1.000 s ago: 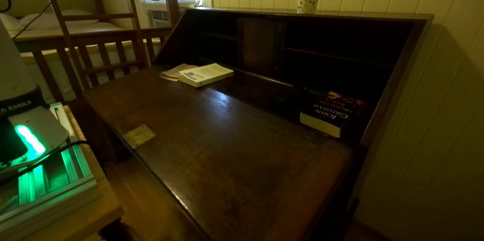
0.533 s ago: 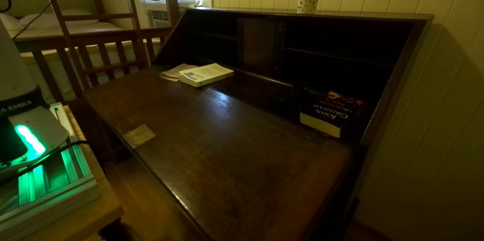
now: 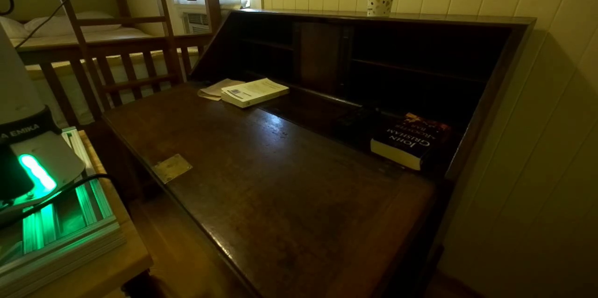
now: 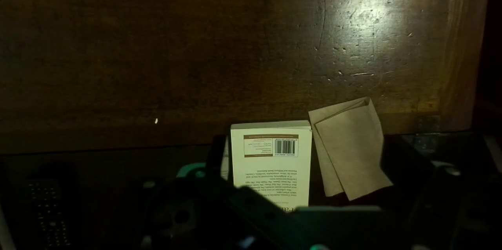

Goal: Put the marker on top of the table

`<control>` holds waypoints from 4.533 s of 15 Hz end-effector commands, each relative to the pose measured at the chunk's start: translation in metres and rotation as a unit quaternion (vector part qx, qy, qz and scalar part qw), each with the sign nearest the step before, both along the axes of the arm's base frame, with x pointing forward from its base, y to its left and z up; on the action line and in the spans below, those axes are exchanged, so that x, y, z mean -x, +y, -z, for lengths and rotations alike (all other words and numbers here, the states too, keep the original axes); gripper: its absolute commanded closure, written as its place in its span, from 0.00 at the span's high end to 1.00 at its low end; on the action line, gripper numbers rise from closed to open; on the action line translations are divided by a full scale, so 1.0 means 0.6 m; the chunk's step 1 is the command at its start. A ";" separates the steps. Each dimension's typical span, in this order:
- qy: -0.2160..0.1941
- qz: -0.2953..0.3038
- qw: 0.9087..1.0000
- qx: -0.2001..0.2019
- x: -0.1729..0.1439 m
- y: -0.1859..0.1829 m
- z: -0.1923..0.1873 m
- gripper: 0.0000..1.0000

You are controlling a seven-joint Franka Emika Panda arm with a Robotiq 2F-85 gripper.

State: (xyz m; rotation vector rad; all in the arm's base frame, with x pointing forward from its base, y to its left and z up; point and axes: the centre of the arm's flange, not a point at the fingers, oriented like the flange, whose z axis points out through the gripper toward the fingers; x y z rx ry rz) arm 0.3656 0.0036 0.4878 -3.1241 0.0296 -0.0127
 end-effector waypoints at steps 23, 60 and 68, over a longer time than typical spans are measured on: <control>-0.114 0.038 0.991 0.053 -0.034 -0.173 -0.041 1.00; -0.232 0.014 0.964 0.125 -0.240 -0.341 -0.132 1.00; -0.302 0.075 0.940 0.143 -0.309 -0.372 -0.137 1.00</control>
